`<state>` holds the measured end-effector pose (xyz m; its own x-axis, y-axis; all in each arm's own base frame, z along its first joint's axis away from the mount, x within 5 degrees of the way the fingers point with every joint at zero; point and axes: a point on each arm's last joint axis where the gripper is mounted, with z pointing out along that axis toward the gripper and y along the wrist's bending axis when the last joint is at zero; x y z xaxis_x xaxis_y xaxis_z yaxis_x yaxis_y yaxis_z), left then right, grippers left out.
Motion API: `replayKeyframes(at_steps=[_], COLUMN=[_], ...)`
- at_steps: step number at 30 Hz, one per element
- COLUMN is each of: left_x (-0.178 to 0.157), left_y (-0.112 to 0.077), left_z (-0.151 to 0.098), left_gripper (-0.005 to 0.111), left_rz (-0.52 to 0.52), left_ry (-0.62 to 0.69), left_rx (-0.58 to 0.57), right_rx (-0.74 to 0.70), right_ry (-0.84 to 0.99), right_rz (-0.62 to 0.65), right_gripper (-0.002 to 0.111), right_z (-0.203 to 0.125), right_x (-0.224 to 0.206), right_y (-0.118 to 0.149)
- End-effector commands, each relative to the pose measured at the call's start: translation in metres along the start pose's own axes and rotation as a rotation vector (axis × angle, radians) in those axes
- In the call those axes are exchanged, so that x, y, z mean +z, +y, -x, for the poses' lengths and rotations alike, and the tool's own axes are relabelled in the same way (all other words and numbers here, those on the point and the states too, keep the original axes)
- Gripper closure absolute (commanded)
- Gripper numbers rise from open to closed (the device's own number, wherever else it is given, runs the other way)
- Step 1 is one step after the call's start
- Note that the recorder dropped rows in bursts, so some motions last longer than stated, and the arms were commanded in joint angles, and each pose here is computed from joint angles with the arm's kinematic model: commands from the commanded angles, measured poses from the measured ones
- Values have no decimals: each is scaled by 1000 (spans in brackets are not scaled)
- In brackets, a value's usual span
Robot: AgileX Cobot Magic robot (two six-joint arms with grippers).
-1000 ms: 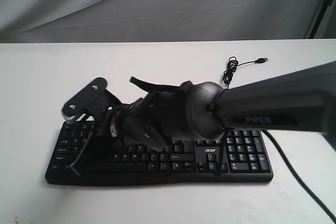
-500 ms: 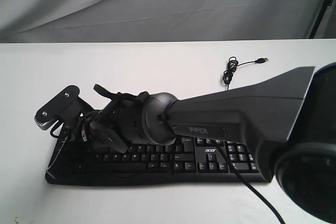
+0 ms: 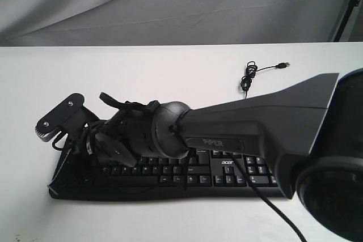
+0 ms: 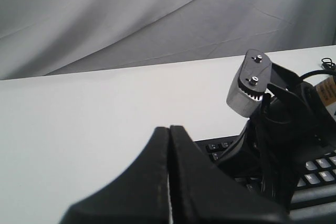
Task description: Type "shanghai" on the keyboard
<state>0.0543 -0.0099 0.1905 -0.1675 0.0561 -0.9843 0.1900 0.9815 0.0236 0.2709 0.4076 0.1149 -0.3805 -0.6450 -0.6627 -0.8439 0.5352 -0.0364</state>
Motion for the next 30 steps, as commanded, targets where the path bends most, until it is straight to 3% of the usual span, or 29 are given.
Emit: replayKeyframes(at_steps=[1, 16, 23, 30], left_x=[0, 0, 0, 0], left_y=[0, 0, 0, 0], left_z=[-1, -1, -1, -1], left_gripper=[107, 107, 107, 107], left_rz=[-4, -4, -4, -4], left_ry=[-4, -4, -4, -4], left_rx=[-1, -1, -1, -1], right_rx=[17, -25, 84, 184], right_ry=[-15, -11, -30, 1], right_rz=[5, -19, -54, -95], right_gripper=[108, 108, 108, 108], right_z=[-4, 13, -28, -63], right_x=[10, -27, -75, -82], right_y=[1, -5, -34, -61])
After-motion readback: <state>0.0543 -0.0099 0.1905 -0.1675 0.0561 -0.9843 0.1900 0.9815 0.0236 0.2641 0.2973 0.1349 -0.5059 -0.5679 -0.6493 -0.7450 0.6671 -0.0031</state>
